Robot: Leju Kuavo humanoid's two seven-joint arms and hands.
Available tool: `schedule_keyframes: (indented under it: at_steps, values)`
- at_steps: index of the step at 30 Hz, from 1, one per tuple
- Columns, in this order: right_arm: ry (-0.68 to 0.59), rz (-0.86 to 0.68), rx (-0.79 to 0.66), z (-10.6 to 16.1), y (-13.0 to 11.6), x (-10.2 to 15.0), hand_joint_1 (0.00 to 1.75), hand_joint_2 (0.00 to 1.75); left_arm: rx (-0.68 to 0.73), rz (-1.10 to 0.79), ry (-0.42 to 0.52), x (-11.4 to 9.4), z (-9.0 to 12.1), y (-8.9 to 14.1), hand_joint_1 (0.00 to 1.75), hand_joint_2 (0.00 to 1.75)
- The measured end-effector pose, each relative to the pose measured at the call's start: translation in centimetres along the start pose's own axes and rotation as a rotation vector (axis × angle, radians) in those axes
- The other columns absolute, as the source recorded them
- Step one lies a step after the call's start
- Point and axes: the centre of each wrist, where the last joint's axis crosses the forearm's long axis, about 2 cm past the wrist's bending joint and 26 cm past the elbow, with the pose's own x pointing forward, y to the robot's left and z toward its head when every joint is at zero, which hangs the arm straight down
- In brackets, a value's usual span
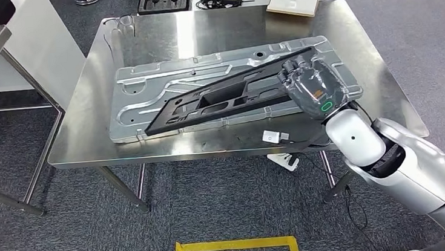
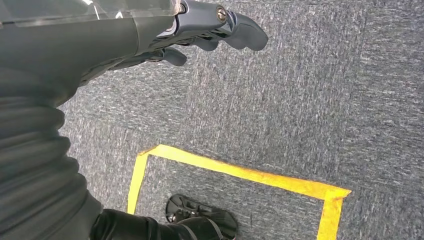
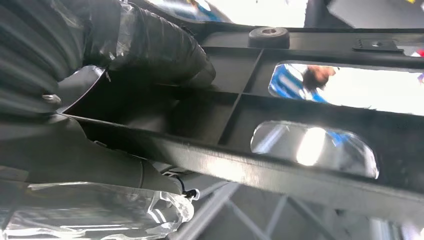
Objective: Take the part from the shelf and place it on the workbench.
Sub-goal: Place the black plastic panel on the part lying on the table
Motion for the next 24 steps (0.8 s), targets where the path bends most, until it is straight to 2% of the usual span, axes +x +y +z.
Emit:
schedule_keyframes:
  at_steps: [5, 11, 19, 24]
  values:
    - [-0.029, 0.025, -0.09, -1.6, -2.4, 0.1, 1.75, 1.75, 0.004, -0.003, -0.003, 0.1, 0.0, 0.1, 0.0, 1.75]
    - [-0.02, 0.041, -0.161, -2.6, -3.9, 0.0, 1.75, 1.75, 0.005, -0.01, -0.005, 0.0, 0.0, 0.1, 0.0, 1.75]
    - [-0.045, 0.064, -0.18, -2.4, -3.9, 0.0, 1.75, 1.75, 0.001, -0.025, -0.005, -0.2, 0.0, 0.1, 0.0, 1.75]
    - [-0.043, 0.105, -0.152, -1.8, -3.4, -0.9, 1.75, 1.75, 0.0, -0.029, -0.004, -0.2, 0.0, 0.2, 0.0, 1.75]
